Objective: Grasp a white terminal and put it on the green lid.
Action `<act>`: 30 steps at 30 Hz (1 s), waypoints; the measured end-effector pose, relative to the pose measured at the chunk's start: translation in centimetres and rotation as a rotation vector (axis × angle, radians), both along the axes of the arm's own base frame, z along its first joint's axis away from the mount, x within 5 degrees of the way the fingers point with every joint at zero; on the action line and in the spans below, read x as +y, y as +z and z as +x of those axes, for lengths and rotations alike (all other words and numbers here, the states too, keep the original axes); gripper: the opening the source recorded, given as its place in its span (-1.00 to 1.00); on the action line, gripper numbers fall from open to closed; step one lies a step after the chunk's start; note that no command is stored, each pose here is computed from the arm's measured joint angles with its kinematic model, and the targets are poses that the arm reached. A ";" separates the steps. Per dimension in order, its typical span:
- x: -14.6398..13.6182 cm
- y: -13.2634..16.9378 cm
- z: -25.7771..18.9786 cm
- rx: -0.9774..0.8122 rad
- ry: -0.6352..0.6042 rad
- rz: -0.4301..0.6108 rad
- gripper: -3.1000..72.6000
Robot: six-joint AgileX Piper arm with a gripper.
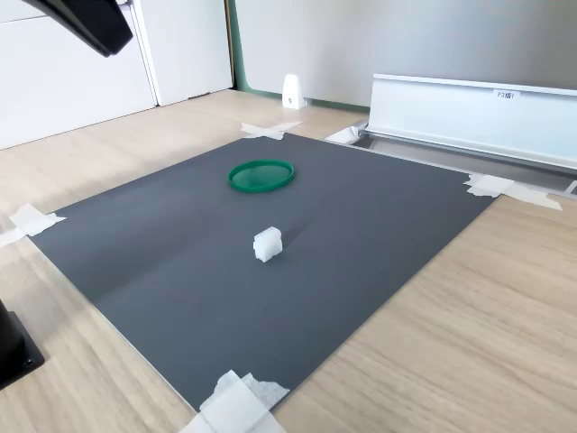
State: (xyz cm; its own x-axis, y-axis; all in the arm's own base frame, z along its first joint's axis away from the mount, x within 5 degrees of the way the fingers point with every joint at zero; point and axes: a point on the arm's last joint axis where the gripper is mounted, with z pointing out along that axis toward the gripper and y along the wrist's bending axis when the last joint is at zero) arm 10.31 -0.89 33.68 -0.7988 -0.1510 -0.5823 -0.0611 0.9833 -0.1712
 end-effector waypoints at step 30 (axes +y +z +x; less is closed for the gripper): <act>-0.2 -6.3 7.7 0.423 0.108 0.035 0.30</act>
